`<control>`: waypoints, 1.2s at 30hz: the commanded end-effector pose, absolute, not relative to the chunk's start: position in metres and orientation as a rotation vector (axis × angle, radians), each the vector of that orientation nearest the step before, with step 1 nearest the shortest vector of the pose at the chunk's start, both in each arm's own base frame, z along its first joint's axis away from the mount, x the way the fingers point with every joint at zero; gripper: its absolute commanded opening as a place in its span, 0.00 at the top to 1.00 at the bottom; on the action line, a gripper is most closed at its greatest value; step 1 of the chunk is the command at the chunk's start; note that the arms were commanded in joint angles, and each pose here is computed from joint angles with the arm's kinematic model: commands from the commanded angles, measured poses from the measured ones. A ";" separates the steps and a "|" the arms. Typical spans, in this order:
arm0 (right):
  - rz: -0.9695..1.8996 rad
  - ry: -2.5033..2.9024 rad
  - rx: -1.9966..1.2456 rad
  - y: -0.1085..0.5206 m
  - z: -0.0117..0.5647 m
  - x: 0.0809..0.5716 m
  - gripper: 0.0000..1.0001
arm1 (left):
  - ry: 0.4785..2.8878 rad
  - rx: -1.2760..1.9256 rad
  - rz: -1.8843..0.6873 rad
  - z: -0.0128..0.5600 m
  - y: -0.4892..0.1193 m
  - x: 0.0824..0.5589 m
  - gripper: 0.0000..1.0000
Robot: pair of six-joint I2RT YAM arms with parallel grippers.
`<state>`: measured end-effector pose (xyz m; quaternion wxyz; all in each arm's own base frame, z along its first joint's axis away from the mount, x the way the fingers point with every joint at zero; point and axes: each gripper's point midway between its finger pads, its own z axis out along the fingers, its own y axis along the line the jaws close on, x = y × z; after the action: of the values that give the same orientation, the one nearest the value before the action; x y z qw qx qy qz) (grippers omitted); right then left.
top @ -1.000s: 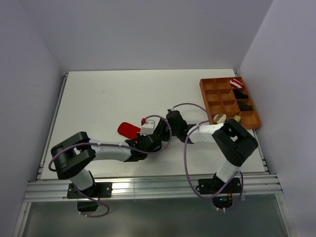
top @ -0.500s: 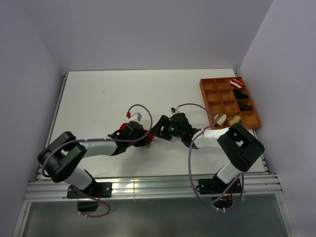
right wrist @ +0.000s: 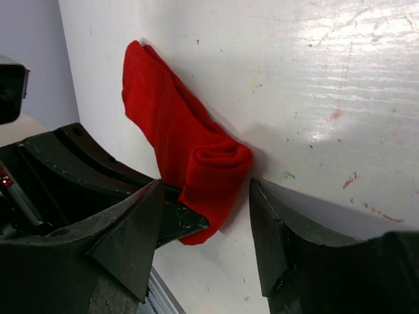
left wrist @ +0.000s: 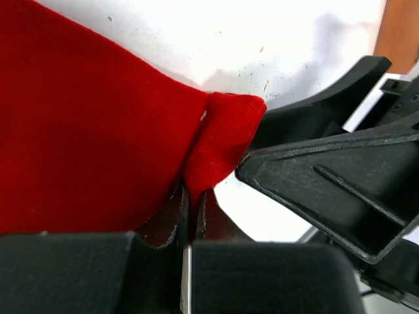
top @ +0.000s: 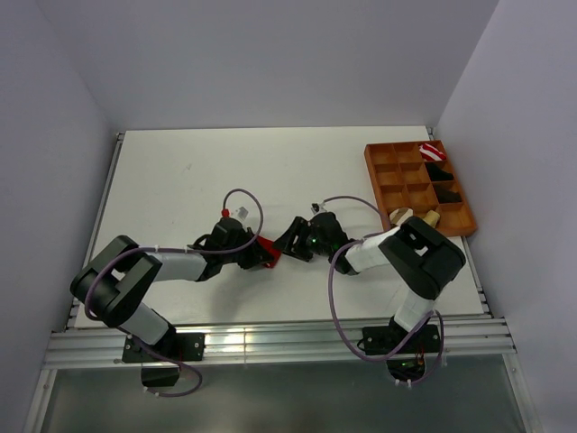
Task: Roll the socks
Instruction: Roll the sock at the center of the board.
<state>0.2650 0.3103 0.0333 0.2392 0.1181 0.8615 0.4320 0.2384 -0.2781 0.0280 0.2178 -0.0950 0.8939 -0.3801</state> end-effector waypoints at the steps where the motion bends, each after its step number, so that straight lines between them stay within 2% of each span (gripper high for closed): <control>1: 1.184 2.331 0.330 0.313 0.030 0.274 0.38 | 2.542 -0.290 -1.101 0.016 -0.276 0.224 1.00; 7: 1.159 2.382 0.348 0.311 0.013 0.269 0.45 | 2.552 -0.306 -1.116 0.013 -0.274 0.224 1.00; 10: 1.141 2.403 0.349 0.309 0.008 0.268 0.53 | 2.554 -0.300 -1.117 0.012 -0.274 0.224 1.00; 17: 1.079 2.443 0.340 0.306 0.009 0.269 0.86 | 2.563 -0.270 -1.130 0.011 -0.277 0.224 1.00; 20: 1.046 2.469 0.339 0.305 0.010 0.269 0.98 | 2.568 -0.256 -1.105 0.007 -0.276 0.225 0.99; 23: 0.998 2.500 0.342 0.302 0.011 0.269 1.00 | 2.567 -0.241 -1.067 0.006 -0.272 0.226 0.93; 26: 0.949 2.529 0.347 0.300 0.012 0.270 1.00 | 2.540 -0.225 -0.988 0.013 -0.264 0.232 0.75; 27: 0.940 2.534 0.342 0.300 0.013 0.270 1.00 | 2.517 -0.218 -0.920 0.013 -0.258 0.238 0.65; 30: 0.893 2.556 0.345 0.300 0.016 0.270 1.00 | 2.458 -0.190 -0.775 0.031 -0.248 0.248 0.54; 36: 0.833 2.598 0.336 0.306 0.023 0.270 1.00 | 2.364 -0.062 -0.471 0.053 -0.243 0.246 0.46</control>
<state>0.2713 0.3162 0.0235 0.1920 0.1203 0.9127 0.3401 0.2394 -0.2607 0.0434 0.2981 -0.0497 0.9134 -0.2728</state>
